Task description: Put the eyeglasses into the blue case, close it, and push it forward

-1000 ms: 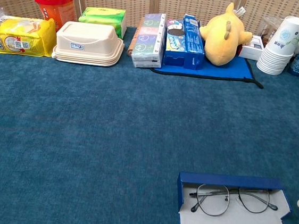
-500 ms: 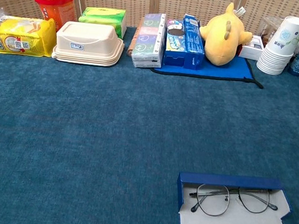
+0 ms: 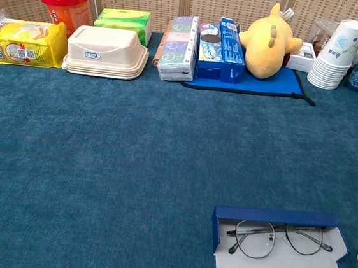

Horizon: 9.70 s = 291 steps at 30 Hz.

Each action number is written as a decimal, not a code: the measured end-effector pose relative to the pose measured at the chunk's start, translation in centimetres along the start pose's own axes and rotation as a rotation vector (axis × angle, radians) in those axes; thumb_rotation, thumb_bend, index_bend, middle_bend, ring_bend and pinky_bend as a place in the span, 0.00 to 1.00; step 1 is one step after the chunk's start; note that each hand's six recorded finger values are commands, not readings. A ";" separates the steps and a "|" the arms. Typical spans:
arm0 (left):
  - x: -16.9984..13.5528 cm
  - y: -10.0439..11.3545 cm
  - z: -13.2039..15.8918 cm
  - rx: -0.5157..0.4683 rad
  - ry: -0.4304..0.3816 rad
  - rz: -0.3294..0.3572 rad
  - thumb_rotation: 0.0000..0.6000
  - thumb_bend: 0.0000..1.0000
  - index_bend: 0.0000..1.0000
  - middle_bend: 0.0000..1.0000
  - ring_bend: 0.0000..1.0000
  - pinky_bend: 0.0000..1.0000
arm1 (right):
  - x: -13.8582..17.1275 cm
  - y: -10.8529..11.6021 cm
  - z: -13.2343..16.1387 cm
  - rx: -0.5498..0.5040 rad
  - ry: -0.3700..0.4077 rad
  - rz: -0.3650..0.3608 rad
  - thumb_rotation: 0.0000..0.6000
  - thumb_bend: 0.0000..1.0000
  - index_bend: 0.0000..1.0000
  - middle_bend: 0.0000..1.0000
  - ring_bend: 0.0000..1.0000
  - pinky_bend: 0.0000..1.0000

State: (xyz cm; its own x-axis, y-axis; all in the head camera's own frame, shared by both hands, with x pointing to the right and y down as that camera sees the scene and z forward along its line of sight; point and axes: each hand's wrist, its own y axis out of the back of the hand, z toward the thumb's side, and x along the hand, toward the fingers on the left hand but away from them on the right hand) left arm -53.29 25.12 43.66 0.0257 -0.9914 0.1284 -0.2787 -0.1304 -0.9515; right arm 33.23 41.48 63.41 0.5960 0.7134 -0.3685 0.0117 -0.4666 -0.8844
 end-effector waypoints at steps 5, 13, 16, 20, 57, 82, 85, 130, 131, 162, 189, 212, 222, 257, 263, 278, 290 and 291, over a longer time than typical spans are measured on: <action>-0.1 0.2 0.2 0.000 -0.007 0.003 0.91 0.21 0.07 0.11 0.04 0.05 | 0.2 -0.3 0.0 -0.016 -0.009 -0.005 1.00 0.23 0.00 0.00 0.00 0.07; -0.8 -0.3 -0.4 0.016 0.025 -0.050 0.91 0.21 0.05 0.09 0.02 0.03 | 0.3 -1.0 0.0 -0.052 -0.016 -0.002 1.00 0.22 0.00 0.00 0.00 0.07; -0.9 -0.3 -0.5 0.024 0.029 -0.055 0.91 0.21 0.05 0.09 0.02 0.03 | 0.3 -1.2 -0.1 -0.063 -0.024 0.001 1.00 0.21 0.00 0.00 0.00 0.07; -0.9 0.0 -0.4 0.030 0.025 -0.047 0.90 0.21 0.05 0.09 0.02 0.03 | 0.1 -1.4 -0.2 -0.073 -0.033 -0.004 1.00 0.21 0.00 0.00 0.00 0.07; -1.6 -0.4 -2.1 0.048 0.063 -0.069 0.91 0.21 0.05 0.08 0.01 0.03 | -1.9 -2.3 1.8 -0.181 -0.049 -0.066 1.00 0.22 0.00 0.00 0.00 0.08; -1.9 -0.4 -3.2 0.042 0.078 -0.067 0.91 0.21 0.05 0.08 0.01 0.03 | -4.0 -2.0 3.6 -0.198 0.008 -0.100 1.00 0.22 0.00 0.00 0.00 0.08; -1.9 -0.4 -3.3 0.040 0.079 -0.065 0.91 0.21 0.05 0.08 0.01 0.03 | -4.2 -2.0 3.6 -0.199 0.009 -0.100 1.00 0.22 0.00 0.00 0.00 0.08; -2.5 -1.6 -5.4 0.023 0.115 -0.084 0.91 0.21 0.05 0.08 0.01 0.03 | -8.2 1.8 4.0 -0.173 0.022 -0.147 1.00 0.32 0.49 0.30 0.21 0.24; -2.5 -1.7 -5.4 0.022 0.115 -0.084 0.90 0.21 0.05 0.08 0.01 0.03 | -8.2 1.8 4.0 -0.171 0.022 -0.145 1.00 0.32 0.50 0.30 0.21 0.24; -1.7 -3.2 -5.6 0.016 0.109 -0.106 0.90 0.21 0.05 0.08 0.01 0.03 | -11.3 3.4 4.5 -0.197 0.014 -0.119 1.00 0.32 0.61 0.36 0.24 0.26; -1.3 -4.2 -5.5 0.012 0.112 -0.128 0.91 0.21 0.05 0.08 0.01 0.02 | -16.0 4.2 4.9 -0.212 0.013 -0.143 1.00 0.28 0.36 0.25 0.20 0.26; -1.6 -4.4 -6.3 0.015 0.132 -0.134 0.91 0.21 0.05 0.08 0.01 0.02 | -19.7 3.2 4.7 -0.173 0.032 -0.107 1.00 0.28 0.29 0.21 0.18 0.26; -1.8 -4.6 -6.6 0.012 0.137 -0.136 0.91 0.21 0.05 0.08 0.01 0.02 | -20.5 3.2 4.9 -0.160 0.036 -0.097 1.00 0.28 0.28 0.21 0.17 0.26; -1.4 -5.1 -6.7 0.005 0.134 -0.148 0.91 0.21 0.05 0.08 0.00 0.02 | -20.2 4.4 5.3 0.005 0.065 0.216 1.00 0.33 0.00 0.09 0.02 0.18; -1.5 -5.2 -6.8 0.005 0.138 -0.151 0.91 0.21 0.05 0.08 0.00 0.02 | -21.0 4.3 5.7 0.000 0.082 0.237 1.00 0.33 0.17 0.22 0.16 0.23; -1.6 -5.3 -7.2 0.008 0.146 -0.155 0.91 0.21 0.05 0.08 0.00 0.02 | -23.4 5.0 5.7 -0.103 0.071 0.222 1.00 0.32 0.56 0.51 0.45 0.40; -0.6 -6.4 -6.4 0.002 0.131 -0.176 0.91 0.21 0.05 0.08 0.00 0.02 | -27.3 7.2 2.5 -0.088 0.001 0.121 1.00 0.32 0.55 0.50 0.45 0.40; -0.5 -6.4 -6.3 0.004 0.130 -0.178 0.91 0.21 0.05 0.08 0.00 0.02 | -27.7 7.2 2.1 -0.080 -0.007 0.123 1.00 0.32 0.55 0.50 0.45 0.40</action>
State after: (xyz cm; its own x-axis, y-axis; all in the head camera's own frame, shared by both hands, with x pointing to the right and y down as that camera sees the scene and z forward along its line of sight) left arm -57.54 26.49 51.48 -0.0497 -0.9429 0.3295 -0.2775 -0.3039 -0.9114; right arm 15.13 19.52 66.66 0.5914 0.6518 -0.4748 0.0035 -0.5909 -0.8068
